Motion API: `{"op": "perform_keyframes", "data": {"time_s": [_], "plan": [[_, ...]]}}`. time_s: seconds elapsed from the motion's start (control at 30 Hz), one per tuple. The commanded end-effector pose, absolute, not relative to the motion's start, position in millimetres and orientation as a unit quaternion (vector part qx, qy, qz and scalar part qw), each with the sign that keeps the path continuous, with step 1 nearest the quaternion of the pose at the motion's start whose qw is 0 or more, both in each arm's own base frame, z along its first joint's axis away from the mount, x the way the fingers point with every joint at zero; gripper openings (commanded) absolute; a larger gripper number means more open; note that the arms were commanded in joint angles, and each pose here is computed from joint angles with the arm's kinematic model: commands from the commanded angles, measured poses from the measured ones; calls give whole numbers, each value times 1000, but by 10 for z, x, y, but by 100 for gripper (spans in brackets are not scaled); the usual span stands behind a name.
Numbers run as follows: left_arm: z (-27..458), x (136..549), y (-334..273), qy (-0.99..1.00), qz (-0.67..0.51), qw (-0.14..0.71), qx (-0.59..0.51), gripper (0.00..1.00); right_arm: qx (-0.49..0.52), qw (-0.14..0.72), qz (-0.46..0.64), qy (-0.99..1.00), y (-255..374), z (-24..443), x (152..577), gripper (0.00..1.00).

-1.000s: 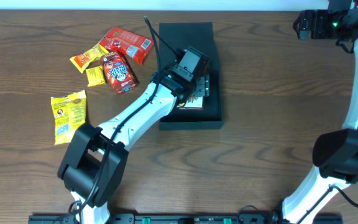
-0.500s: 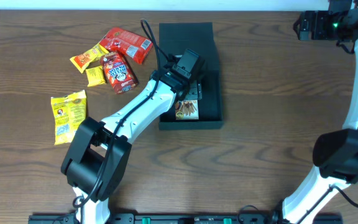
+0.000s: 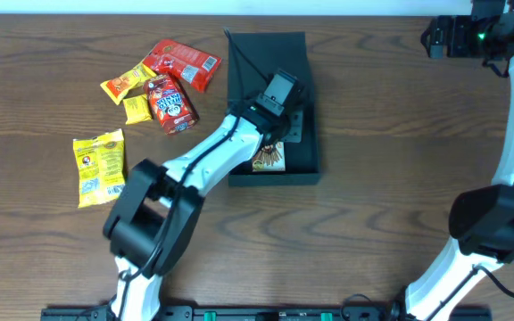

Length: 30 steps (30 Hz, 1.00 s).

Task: Pack container
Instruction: 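Carry the Pocky box into the black box's left side and lower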

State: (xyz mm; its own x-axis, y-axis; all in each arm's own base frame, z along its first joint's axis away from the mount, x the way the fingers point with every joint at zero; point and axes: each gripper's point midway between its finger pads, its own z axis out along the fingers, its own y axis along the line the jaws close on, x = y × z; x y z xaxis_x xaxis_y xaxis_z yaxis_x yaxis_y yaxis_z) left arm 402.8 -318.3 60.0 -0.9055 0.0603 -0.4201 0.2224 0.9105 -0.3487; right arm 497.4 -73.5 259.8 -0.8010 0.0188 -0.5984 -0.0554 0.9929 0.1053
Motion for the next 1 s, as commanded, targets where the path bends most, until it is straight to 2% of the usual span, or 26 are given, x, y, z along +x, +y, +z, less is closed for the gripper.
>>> {"op": "perform_keyframes", "data": {"time_s": [0.0, 0.3, 0.6, 0.97], "plan": [[469, 3981, -3318, 953, -230, 176, 92, 6, -6, 329, 55, 943, -784, 2738, 4938, 99], [203, 4000, -3242, 962, -201, 167, 84, 6, -6, 328, 56, 943, -782, 2734, 4933, 99], [54, 3994, -2862, 979, -112, 161, 61, 6, -6, 329, 55, 943, -783, 2737, 4936, 99], [220, 4211, -2805, 975, -102, 193, 34, 6, -6, 329, 55, 943, -783, 2737, 4936, 99]]}}
